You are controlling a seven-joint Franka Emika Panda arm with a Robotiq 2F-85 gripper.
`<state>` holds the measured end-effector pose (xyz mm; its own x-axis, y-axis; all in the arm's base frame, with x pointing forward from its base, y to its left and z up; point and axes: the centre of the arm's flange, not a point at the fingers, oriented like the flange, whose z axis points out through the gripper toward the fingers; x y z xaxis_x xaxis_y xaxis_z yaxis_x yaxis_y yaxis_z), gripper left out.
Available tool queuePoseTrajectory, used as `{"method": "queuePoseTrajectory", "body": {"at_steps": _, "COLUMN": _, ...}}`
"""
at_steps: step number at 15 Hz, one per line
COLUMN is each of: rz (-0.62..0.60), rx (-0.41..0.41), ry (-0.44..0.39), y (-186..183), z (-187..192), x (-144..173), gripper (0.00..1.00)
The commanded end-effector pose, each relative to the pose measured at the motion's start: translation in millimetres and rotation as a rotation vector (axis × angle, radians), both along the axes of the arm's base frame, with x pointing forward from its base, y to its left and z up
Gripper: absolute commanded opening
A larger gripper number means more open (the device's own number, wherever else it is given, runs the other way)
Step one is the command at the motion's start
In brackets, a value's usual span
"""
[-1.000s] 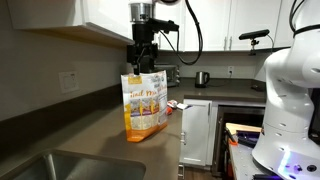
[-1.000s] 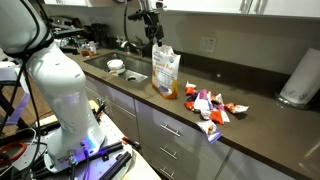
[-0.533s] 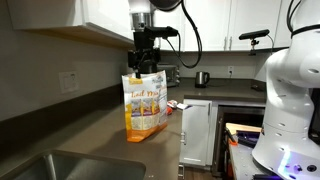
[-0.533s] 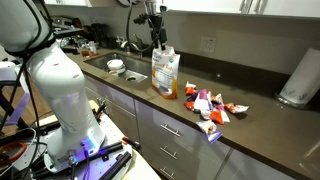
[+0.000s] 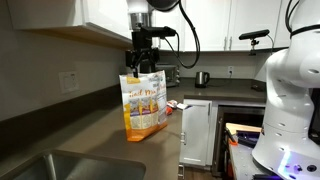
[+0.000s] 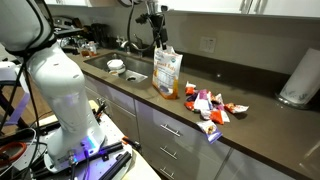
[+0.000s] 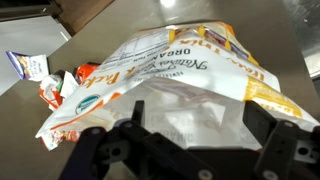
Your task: Remove a small packet from the big packet and put it on the counter
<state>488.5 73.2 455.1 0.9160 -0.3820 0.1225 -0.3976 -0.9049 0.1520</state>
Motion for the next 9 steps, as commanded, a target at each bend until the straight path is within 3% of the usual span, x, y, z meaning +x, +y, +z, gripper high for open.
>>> {"method": "queuePoseTrajectory", "body": {"at_steps": 1, "rz": -0.027, "rx": -0.008, "ry": -0.059, "y": -1.0, "z": 25.9, "x": 14.2, "gripper": 1.0}}
{"method": "queuePoseTrajectory", "body": {"at_steps": 4, "rz": -0.04, "rx": -0.035, "ry": -0.076, "y": -4.1, "z": 19.0, "x": 19.1, "gripper": 1.0}}
{"method": "queuePoseTrajectory", "body": {"at_steps": 9, "rz": -0.1, "rx": -0.031, "ry": 0.021, "y": -9.3, "z": -23.3, "x": 12.5, "gripper": 1.0}}
